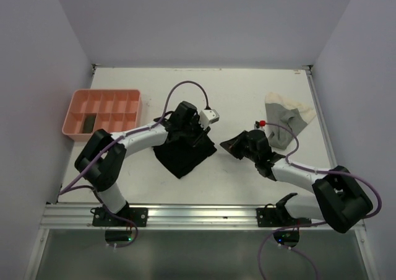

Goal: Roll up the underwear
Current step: Fold the underwear

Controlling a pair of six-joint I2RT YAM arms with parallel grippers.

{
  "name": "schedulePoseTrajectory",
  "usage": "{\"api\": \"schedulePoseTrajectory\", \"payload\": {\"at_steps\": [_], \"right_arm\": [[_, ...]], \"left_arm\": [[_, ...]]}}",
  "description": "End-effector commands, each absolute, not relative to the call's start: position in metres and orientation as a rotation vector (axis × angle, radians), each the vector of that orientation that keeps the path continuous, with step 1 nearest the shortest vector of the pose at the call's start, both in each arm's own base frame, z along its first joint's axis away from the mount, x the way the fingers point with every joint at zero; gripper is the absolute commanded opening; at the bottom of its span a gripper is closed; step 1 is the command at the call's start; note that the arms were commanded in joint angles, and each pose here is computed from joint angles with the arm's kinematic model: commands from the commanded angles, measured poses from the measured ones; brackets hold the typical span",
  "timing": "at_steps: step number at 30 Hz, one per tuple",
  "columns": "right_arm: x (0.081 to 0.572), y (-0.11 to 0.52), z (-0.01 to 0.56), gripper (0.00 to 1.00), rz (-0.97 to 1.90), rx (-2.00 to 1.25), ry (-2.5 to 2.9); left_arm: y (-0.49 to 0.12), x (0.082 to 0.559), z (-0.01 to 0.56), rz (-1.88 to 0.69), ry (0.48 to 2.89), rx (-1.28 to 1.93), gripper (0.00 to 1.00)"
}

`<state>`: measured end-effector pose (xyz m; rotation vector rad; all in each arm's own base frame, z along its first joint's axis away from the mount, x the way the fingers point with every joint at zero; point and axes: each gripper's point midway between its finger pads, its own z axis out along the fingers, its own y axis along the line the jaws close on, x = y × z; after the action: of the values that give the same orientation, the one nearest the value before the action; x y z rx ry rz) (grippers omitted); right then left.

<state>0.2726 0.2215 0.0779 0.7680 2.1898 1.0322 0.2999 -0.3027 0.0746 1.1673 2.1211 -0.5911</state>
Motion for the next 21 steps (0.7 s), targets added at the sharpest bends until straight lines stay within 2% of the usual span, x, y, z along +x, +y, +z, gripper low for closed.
{"api": "schedulePoseTrajectory", "payload": {"at_steps": [1, 13, 21], "right_arm": [[0.294, 0.237, 0.104, 0.00, 1.157, 0.807, 2.048], [0.297, 0.253, 0.072, 0.00, 1.197, 0.859, 2.071], [0.287, 0.248, 0.029, 0.00, 1.130, 0.924, 2.156]], "left_arm": [[-0.319, 0.321, 0.089, -0.584, 2.071, 1.100, 0.32], [-0.335, 0.315, 0.072, -0.599, 2.089, 1.150, 0.33], [-0.339, 0.313, 0.066, -0.592, 2.096, 1.168, 0.34]]}}
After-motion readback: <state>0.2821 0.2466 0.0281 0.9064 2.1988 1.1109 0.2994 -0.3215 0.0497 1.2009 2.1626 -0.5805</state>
